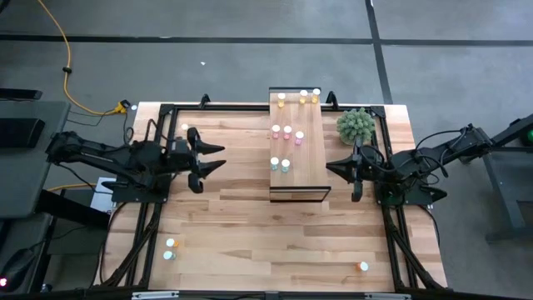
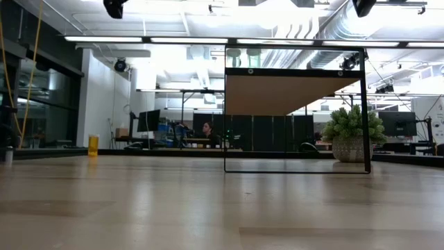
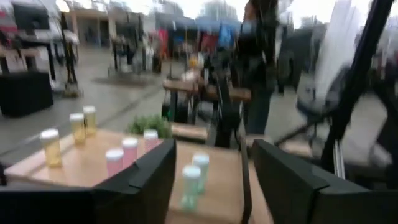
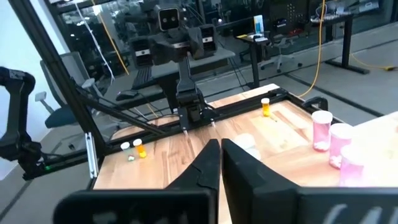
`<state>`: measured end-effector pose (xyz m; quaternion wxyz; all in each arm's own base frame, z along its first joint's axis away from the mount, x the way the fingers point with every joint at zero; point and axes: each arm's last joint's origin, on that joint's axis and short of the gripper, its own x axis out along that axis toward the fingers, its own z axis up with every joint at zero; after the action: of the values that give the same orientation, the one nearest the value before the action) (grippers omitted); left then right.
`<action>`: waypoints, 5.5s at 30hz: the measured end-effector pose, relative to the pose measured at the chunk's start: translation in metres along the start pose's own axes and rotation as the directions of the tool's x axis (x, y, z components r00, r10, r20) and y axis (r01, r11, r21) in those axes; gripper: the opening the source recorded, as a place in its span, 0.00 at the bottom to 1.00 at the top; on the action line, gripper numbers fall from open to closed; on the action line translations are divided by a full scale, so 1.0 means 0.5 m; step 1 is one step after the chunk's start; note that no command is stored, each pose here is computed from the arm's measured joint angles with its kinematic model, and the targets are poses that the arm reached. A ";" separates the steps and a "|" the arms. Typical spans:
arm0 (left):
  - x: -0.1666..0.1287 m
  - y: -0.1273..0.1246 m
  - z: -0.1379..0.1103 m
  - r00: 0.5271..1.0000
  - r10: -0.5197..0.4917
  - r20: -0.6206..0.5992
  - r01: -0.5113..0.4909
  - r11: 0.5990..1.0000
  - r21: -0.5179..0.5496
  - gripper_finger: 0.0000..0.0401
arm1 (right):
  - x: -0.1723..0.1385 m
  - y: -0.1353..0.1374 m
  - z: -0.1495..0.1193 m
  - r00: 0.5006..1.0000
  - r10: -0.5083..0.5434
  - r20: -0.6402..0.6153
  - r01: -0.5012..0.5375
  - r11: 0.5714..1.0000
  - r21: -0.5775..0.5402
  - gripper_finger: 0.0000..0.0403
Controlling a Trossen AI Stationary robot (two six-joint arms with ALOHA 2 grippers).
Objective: Pick and place medicine bottles onto shelf by color
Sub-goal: Put the blue pill bottle on the shelf aligned with the other blue pill bottles
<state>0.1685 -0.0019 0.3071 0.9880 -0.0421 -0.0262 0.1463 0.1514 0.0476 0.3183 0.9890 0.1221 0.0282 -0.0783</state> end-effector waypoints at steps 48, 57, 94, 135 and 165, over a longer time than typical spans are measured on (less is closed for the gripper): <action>-0.132 -0.403 -0.223 -0.227 0.035 -0.973 -0.628 0.758 0.174 0.60 | -0.003 -0.007 -0.032 0.987 0.010 -0.163 -0.011 1.000 -0.005 0.00; -0.140 -0.398 -0.260 -0.231 0.015 -0.973 -0.641 0.750 0.164 0.59 | -0.003 -0.008 -0.033 0.986 0.008 -0.169 -0.010 1.000 -0.009 0.00; -0.149 -0.381 -0.298 -0.263 -0.011 -0.965 -0.656 0.735 0.171 0.30 | -0.003 -0.009 -0.035 0.984 -0.011 -0.176 0.013 1.000 0.008 0.00; 0.197 -0.145 0.151 0.445 -0.302 -0.843 -0.321 0.825 -0.465 0.26 | 0.055 0.037 -0.032 0.983 0.162 -0.090 -0.159 0.986 0.045 0.00; 0.405 -0.012 0.182 0.724 -0.172 -0.668 0.054 0.980 -0.193 0.28 | 0.248 0.021 -0.033 0.947 -0.082 0.311 0.017 0.979 0.206 0.00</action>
<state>0.3581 0.0581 0.4064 0.9289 -0.1703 0.3237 0.0575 0.2748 0.0435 0.2958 0.9610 0.2060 -0.1362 -0.1244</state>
